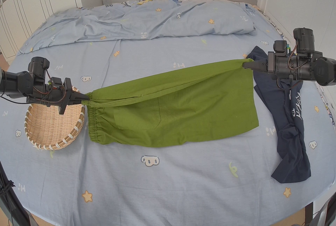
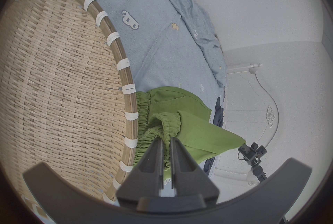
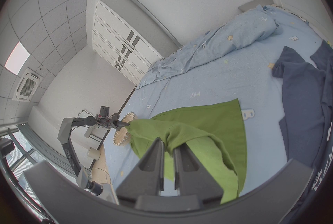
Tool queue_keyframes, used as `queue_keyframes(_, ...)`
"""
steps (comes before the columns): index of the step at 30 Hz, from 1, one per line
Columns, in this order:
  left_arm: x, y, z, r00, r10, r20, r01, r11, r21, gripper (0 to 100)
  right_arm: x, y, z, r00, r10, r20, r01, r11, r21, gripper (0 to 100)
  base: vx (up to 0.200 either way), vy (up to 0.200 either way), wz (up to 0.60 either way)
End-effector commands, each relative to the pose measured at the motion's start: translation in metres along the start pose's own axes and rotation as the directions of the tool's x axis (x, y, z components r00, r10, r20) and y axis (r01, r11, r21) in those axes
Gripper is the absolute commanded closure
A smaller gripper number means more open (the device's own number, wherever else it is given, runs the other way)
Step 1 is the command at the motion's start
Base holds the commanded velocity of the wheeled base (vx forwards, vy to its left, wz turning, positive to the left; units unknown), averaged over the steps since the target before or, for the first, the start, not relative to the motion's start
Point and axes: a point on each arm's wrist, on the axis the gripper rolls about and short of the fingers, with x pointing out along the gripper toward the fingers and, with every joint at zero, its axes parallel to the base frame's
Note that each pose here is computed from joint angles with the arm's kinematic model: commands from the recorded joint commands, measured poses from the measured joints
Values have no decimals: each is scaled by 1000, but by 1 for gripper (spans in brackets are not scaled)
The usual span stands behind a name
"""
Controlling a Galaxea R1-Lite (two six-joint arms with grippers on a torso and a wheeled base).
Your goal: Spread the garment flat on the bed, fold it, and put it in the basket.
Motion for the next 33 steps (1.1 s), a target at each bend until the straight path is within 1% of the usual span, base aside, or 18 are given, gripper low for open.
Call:
queue_keyframes(1, 1, -1, -1, 1000, -2, -1, 2, 1000, 6, 100, 19, -32, -9, 1000, -7, -13, 7, 1000, 26, 100, 0, 0, 0)
queue_keyframes(3, 1, -1, -1, 1000, -3, 0, 3, 1000, 7, 100, 20, -32, -8, 1000, -6, -9, 6, 1000, 23, 100, 0, 0, 0)
queue_keyframes(4, 3, -2, -2, 1000, -5, -5, 5, 1000, 11, 100, 22, -42, -7, 1000, -14, 13, 14, 1000, 17, 100, 0, 0, 0)
queue_keyframes(9, 6, -4, 1, 1000, -12, -3, 12, 1000, 26, 100, 27, -54, -4, 999, -25, 22, 25, 1000, 18, 100, 0, 0, 0)
queue_keyframes(14, 14, -4, 3, 1000, -20, -4, 20, 999, 40, 100, 29, -60, -4, 999, -32, 24, 32, 999, 19, 100, 0, 0, 0)
queue_keyframes(23, 13, -7, 6, 1000, -25, 7, 25, 998, 52, 100, 38, -70, -6, 999, -41, 21, 40, 999, 23, 100, 0, 0, 0)
queue_keyframes(29, 18, 0, 8, 1000, -17, 1, 17, 999, 38, 100, 48, -80, -7, 998, -53, 19, 52, 998, 27, 100, 0, 0, 0)
queue_keyframes(33, 20, 0, 8, 1000, -17, -3, 17, 999, 39, 100, 53, -84, -8, 999, -51, 17, 51, 998, 28, 100, 0, 0, 0)
